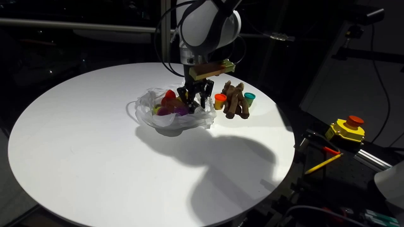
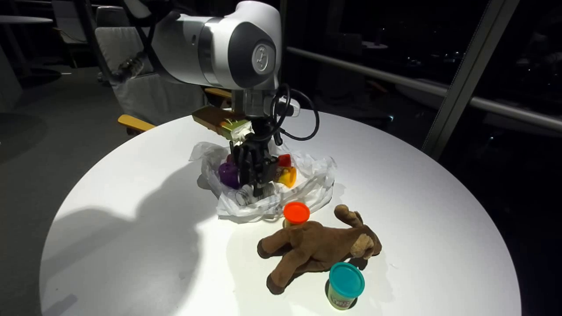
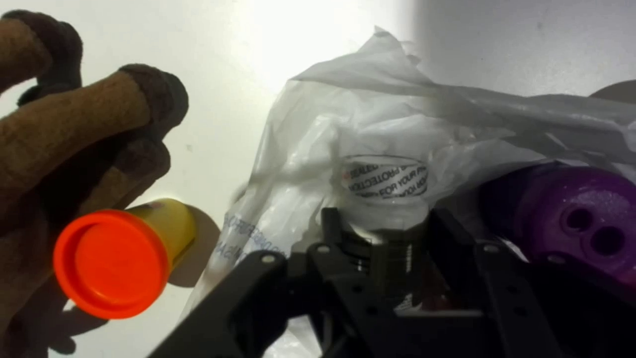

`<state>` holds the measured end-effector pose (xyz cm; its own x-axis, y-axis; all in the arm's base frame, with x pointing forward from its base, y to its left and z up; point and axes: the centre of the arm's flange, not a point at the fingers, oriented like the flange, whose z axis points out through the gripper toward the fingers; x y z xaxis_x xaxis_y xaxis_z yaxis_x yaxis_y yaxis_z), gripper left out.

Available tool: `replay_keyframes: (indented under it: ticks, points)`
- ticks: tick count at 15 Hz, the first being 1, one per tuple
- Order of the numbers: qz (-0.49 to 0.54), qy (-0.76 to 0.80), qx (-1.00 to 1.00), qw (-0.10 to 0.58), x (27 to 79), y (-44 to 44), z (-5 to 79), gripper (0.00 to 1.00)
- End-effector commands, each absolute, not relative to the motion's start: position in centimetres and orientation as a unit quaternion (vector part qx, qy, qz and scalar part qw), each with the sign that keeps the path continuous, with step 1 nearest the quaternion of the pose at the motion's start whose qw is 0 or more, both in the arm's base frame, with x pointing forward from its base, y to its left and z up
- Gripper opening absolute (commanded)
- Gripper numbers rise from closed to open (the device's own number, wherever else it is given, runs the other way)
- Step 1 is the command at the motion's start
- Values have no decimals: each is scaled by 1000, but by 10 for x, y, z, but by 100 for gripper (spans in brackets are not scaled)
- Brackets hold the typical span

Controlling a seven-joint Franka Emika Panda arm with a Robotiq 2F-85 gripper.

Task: Remove the things from the plastic and put them on the table

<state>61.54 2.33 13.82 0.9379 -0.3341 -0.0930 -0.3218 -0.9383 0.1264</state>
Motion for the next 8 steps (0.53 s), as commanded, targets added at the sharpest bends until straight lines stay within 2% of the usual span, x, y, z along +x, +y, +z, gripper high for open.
replay_keyframes:
  ticks: [1,5,8]
  points:
    - [-40,-175,982,57,618,27,172,23]
    - [2,-177,982,65,607,42,225,23]
    - [-8,-144,988,56,592,73,244,23]
